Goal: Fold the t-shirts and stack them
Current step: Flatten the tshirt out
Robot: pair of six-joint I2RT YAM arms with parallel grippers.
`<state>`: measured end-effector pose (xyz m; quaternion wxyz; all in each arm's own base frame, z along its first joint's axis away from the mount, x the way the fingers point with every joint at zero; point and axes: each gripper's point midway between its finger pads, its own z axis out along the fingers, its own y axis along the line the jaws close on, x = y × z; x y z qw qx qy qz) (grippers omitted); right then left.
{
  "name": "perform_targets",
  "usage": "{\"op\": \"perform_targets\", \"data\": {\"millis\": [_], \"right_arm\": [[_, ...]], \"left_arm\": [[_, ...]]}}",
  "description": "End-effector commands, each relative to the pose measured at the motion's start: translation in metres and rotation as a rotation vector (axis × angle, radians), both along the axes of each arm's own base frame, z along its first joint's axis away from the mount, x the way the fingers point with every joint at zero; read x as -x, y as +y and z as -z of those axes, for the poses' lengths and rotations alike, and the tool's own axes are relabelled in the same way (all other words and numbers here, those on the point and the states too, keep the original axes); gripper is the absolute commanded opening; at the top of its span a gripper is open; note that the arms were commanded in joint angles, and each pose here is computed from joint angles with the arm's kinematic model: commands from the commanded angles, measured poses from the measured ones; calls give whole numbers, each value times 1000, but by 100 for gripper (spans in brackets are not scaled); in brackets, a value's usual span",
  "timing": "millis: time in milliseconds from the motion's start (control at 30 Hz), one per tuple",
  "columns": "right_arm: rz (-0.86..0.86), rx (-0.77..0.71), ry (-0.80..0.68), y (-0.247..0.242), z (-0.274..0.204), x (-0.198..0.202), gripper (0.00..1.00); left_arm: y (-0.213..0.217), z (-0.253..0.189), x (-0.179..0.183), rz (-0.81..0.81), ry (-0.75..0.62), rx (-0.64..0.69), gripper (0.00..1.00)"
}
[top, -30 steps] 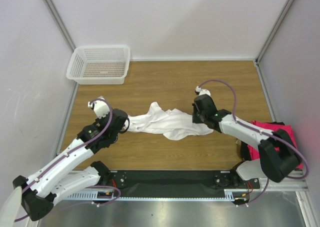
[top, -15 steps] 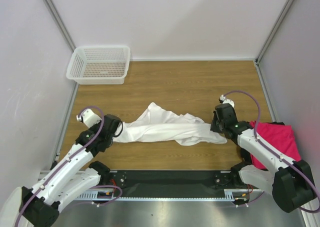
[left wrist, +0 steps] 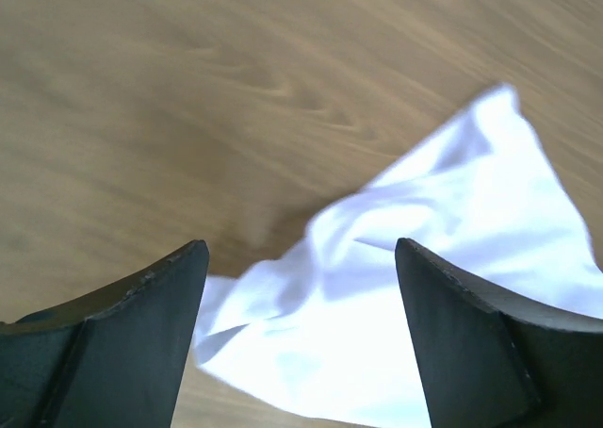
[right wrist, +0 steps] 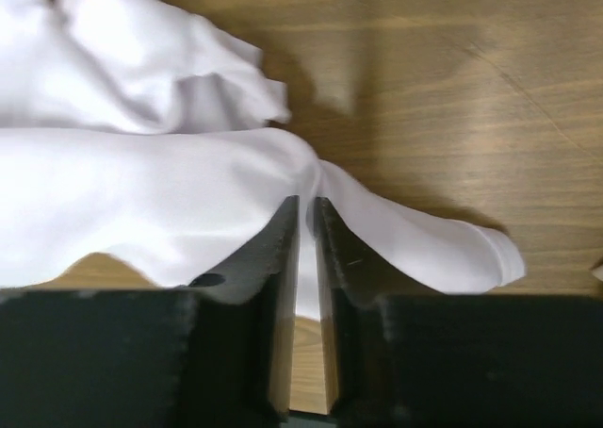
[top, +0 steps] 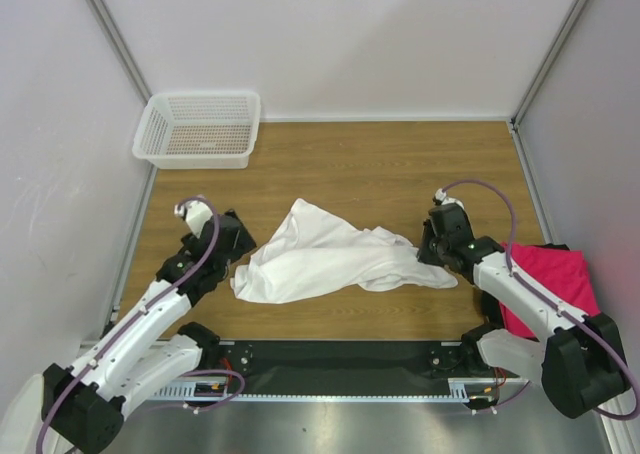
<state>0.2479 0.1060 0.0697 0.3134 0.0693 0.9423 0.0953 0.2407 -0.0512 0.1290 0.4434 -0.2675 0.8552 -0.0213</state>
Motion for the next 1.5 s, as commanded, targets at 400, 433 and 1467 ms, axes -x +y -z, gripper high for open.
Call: {"op": "perform_targets", "data": {"millis": [400, 433, 1467], "right_arm": [[-50, -80, -142, 31, -63, -44, 68], [-51, -80, -132, 32, -61, -44, 68], [-74, -89, -63, 56, -17, -83, 69]], "left_arm": [[-109, 31, -66, 491, 135, -196, 86], [-114, 31, -70, 502, 130, -196, 86], [-120, 81, -133, 433, 232, -378, 0]]}}
